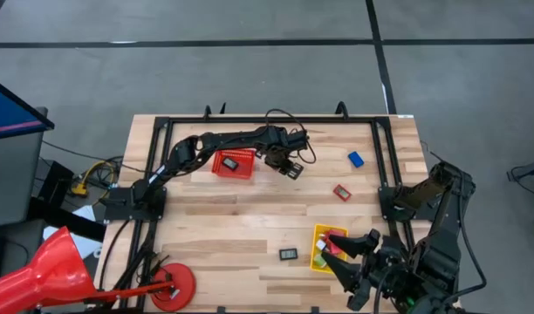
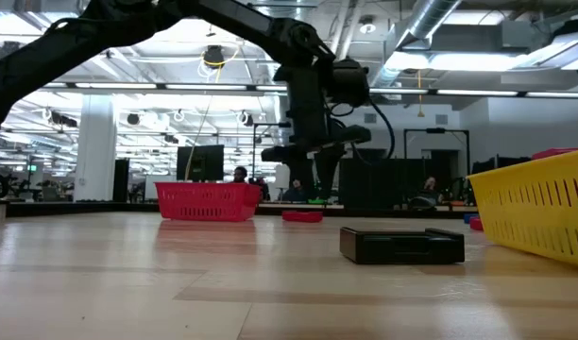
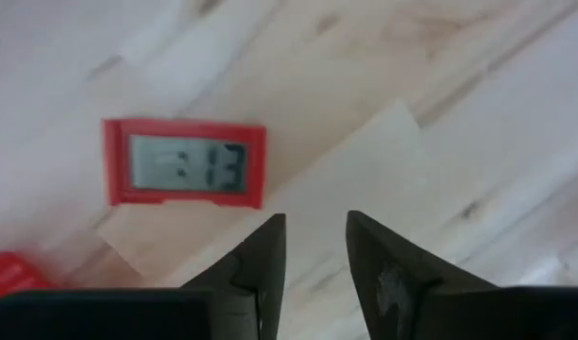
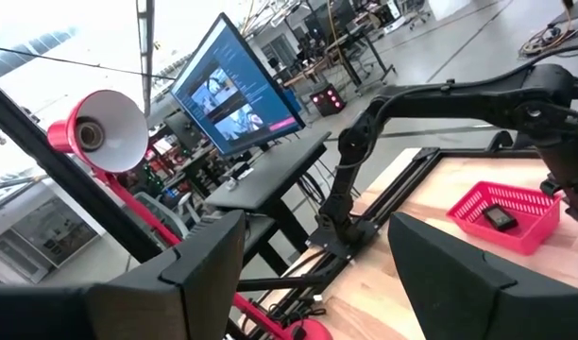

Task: Pick & Place Office items
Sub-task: Put the top left red digital clock into the red basket

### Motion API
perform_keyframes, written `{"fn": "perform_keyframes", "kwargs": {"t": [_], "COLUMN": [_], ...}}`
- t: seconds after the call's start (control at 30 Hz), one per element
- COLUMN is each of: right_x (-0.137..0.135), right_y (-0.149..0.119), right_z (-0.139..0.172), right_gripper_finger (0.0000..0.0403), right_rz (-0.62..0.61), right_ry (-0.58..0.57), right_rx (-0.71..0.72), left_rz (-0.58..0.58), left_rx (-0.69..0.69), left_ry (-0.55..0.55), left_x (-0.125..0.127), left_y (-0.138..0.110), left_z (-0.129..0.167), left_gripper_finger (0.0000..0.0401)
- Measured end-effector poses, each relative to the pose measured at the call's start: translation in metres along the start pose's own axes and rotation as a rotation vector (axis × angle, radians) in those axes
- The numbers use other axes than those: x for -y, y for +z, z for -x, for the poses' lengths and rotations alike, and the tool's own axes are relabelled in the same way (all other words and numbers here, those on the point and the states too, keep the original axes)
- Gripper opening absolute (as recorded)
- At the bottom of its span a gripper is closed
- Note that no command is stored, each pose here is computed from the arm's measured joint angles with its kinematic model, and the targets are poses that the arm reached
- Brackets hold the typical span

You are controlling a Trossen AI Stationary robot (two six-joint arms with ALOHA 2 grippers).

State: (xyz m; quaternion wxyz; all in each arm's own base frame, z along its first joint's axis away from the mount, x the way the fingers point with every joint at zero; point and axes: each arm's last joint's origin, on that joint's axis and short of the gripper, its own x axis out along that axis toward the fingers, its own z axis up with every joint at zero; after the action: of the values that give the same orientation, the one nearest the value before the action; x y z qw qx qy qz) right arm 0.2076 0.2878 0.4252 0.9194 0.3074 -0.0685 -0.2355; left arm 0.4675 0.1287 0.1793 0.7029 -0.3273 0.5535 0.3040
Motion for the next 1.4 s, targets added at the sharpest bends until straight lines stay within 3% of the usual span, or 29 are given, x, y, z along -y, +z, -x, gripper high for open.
{"fn": "perform_keyframes", "kwargs": {"t": [0.13, 0.33, 0.43, 0.53, 0.6, 0.8, 0.97, 1.1, 1.2, 1.4], "right_x": [0.000, -0.001, -0.001, -0.001, -0.001, -0.001, 0.006, 0.027, 0.052, 0.092], "right_y": [0.000, 0.000, 0.000, 0.000, 0.000, 0.000, 0.004, 0.015, 0.021, 0.034], "right_z": [0.002, 0.007, 0.007, 0.009, 0.009, 0.008, -0.012, -0.043, -0.072, -0.130], "right_gripper_finger": [0.0256, 0.0256, 0.0256, 0.0256, 0.0256, 0.0256, 0.0256, 0.0255, 0.0254, 0.0254], "right_rz": [-0.002, -0.002, -0.002, -0.002, -0.003, -0.012, 0.064, 0.119, 0.134, 0.122], "right_ry": [0.005, 0.016, 0.017, 0.021, 0.019, 0.016, 0.008, -0.047, -0.152, -0.386], "right_rx": [-0.004, -0.012, -0.012, -0.015, -0.012, -0.010, -0.049, -0.132, -0.241, -0.406], "left_rz": [0.032, 0.098, 0.030, -0.077, -0.157, -0.307, -0.316, -0.222, -0.126, -0.054], "left_rx": [0.003, -0.058, -0.056, -0.007, 0.022, 0.146, 0.318, 0.370, 0.408, 0.504], "left_ry": [-0.009, -0.144, -0.235, -0.355, -0.382, -0.138, -0.154, -0.114, -0.122, -0.309], "left_x": [-0.008, -0.006, 0.011, 0.031, 0.041, 0.038, 0.022, -0.008, -0.031, -0.052], "left_y": [0.007, 0.010, 0.001, -0.012, -0.028, -0.108, -0.170, -0.206, -0.229, -0.266], "left_z": [0.000, 0.001, 0.016, 0.054, 0.084, 0.175, 0.226, 0.231, 0.227, 0.215], "left_gripper_finger": [0.0104, 0.0104, 0.0104, 0.0104, 0.0104, 0.0104, 0.0104, 0.0104, 0.0104, 0.0104]}}
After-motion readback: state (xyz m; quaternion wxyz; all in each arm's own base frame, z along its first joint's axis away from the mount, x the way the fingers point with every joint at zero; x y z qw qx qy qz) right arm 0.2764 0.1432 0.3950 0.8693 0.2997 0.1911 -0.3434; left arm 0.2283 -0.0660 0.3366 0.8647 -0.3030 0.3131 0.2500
